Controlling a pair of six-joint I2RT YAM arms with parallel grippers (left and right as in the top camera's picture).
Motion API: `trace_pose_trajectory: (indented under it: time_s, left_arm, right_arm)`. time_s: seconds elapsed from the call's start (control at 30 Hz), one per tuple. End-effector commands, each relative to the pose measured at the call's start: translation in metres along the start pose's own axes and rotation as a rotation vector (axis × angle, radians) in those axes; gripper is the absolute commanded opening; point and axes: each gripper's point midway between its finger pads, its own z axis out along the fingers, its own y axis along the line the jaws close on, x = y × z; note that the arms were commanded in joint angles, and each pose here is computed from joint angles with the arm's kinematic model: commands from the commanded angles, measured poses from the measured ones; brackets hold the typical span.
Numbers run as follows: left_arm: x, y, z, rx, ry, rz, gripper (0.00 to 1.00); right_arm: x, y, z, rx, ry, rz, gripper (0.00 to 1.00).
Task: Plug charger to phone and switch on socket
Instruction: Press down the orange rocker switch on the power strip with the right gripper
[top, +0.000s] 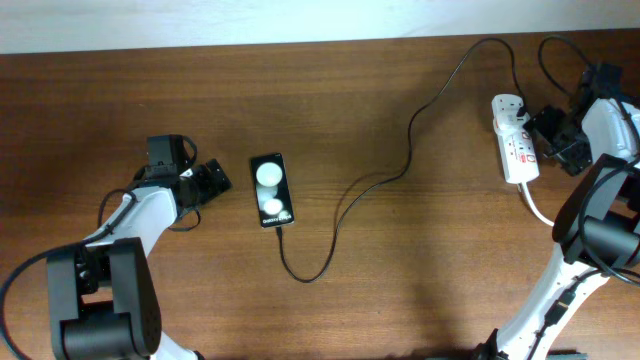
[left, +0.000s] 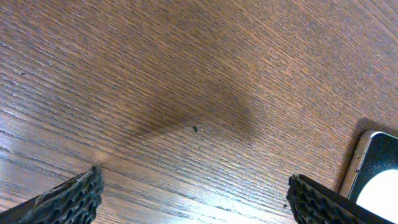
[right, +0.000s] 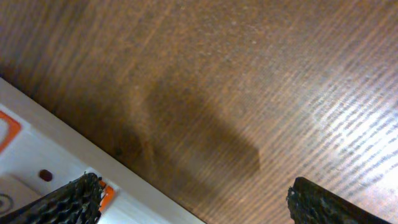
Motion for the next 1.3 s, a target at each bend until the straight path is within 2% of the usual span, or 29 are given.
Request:
trace_pose_trajectory:
  time_s: [0.0,0.2,0.4,1.27]
  left_arm:
    - [0.010,0.005,0.003,-0.013,0.026,0.002,0.99]
    - [0.010,0.005,0.003,-0.013,0.026,0.002,0.99]
    - [0.010,0.005,0.003,-0.013,0.026,0.002,0.99]
    - [0.010,0.005,0.003,-0.013,0.026,0.002,0.99]
  right_arm:
    - [0.012,0.006,0.017,-0.023,0.049,-0.006,0.99]
    - [0.019,0.003,0.016,-0.009,0.078,-0.009,0.99]
    - [0.029,0.015,0.015,-0.087,0.127,-0.062,0.99]
    - [0.043,0.007,0.018,-0.056,0.177,-0.061,0.99]
